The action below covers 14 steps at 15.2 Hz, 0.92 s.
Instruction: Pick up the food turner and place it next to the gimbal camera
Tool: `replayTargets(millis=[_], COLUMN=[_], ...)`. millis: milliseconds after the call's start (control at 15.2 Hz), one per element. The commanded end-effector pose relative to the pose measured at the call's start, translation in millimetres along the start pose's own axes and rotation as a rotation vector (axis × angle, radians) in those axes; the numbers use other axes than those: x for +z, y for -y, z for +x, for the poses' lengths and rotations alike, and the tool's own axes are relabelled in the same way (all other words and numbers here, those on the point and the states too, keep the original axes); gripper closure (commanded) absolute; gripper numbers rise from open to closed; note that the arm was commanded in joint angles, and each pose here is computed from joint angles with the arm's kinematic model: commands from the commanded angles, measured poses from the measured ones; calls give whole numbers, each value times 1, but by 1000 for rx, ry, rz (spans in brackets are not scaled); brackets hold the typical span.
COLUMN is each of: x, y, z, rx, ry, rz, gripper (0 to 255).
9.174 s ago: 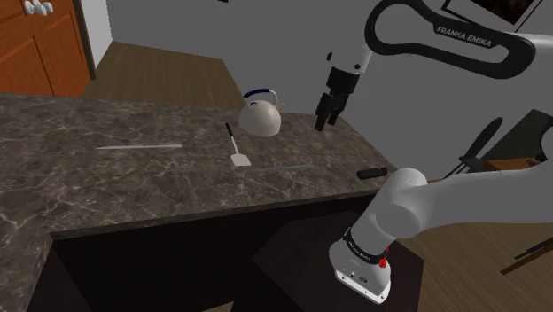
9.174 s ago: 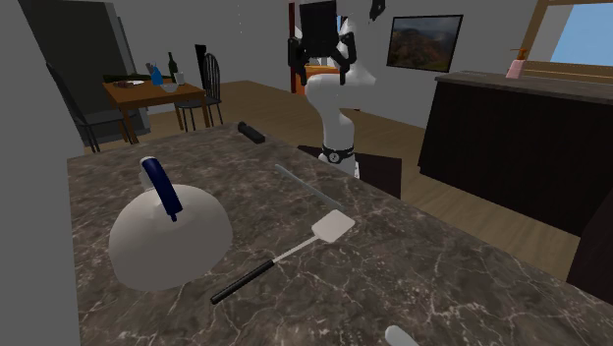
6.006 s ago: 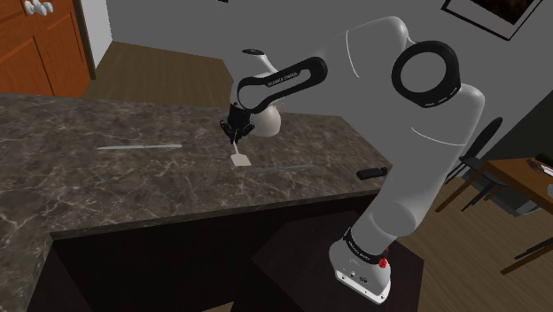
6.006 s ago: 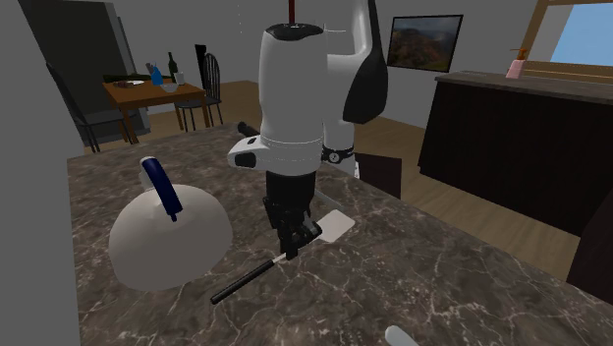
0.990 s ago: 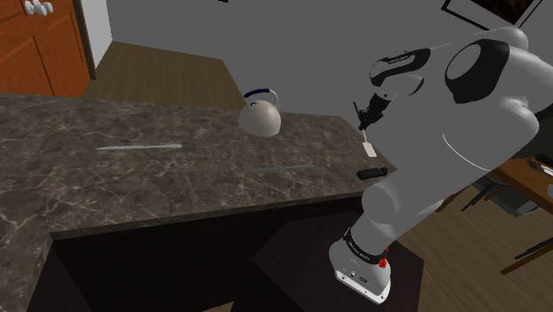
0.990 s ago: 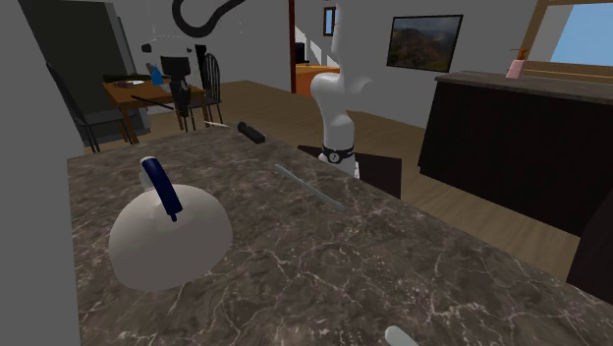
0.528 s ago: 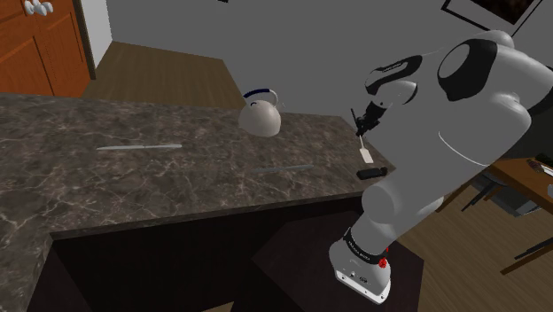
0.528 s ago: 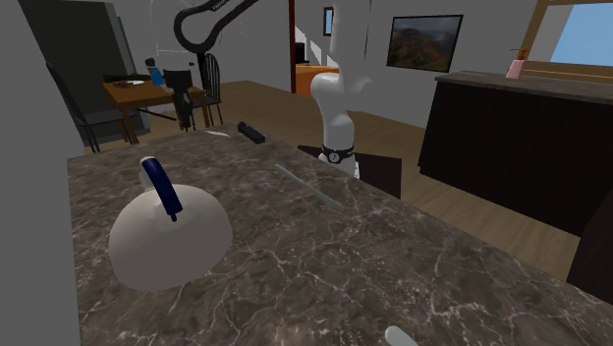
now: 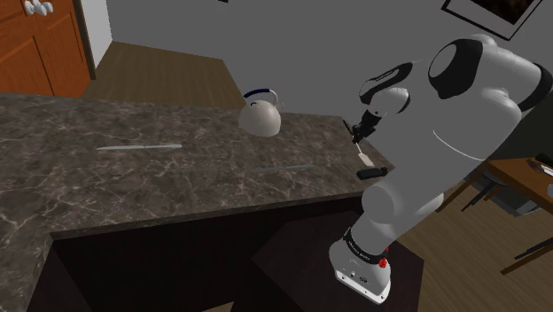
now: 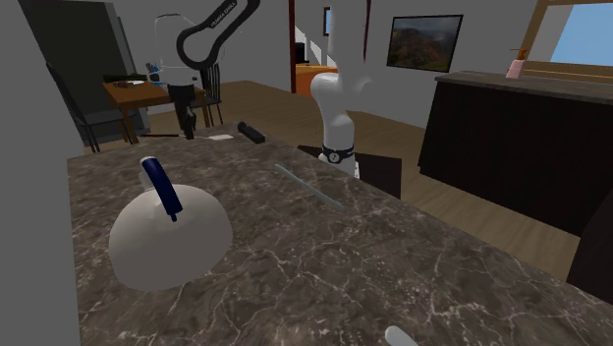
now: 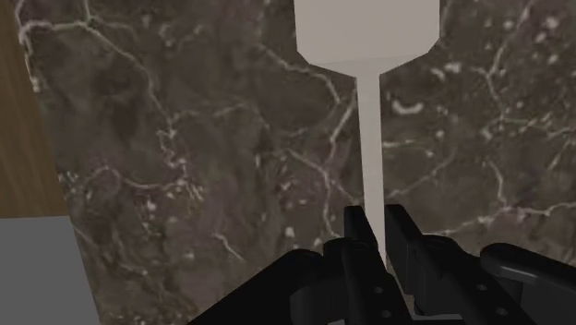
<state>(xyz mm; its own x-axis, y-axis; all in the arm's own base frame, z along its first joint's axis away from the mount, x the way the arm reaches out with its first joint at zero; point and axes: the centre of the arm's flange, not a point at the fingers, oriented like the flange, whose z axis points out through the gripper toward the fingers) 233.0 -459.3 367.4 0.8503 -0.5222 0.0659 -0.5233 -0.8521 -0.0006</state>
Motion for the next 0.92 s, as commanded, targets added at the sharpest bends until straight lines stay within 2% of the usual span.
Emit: replayTargets(millis=[0,594,660,858], x=[11,17,17,17], y=[0,0,0,0], z=[0,-1,-1,-1], rx=[0,0,0,0], ry=[0,0,0,0], rz=[0,0,0,0], gripper=[255,255,0,0])
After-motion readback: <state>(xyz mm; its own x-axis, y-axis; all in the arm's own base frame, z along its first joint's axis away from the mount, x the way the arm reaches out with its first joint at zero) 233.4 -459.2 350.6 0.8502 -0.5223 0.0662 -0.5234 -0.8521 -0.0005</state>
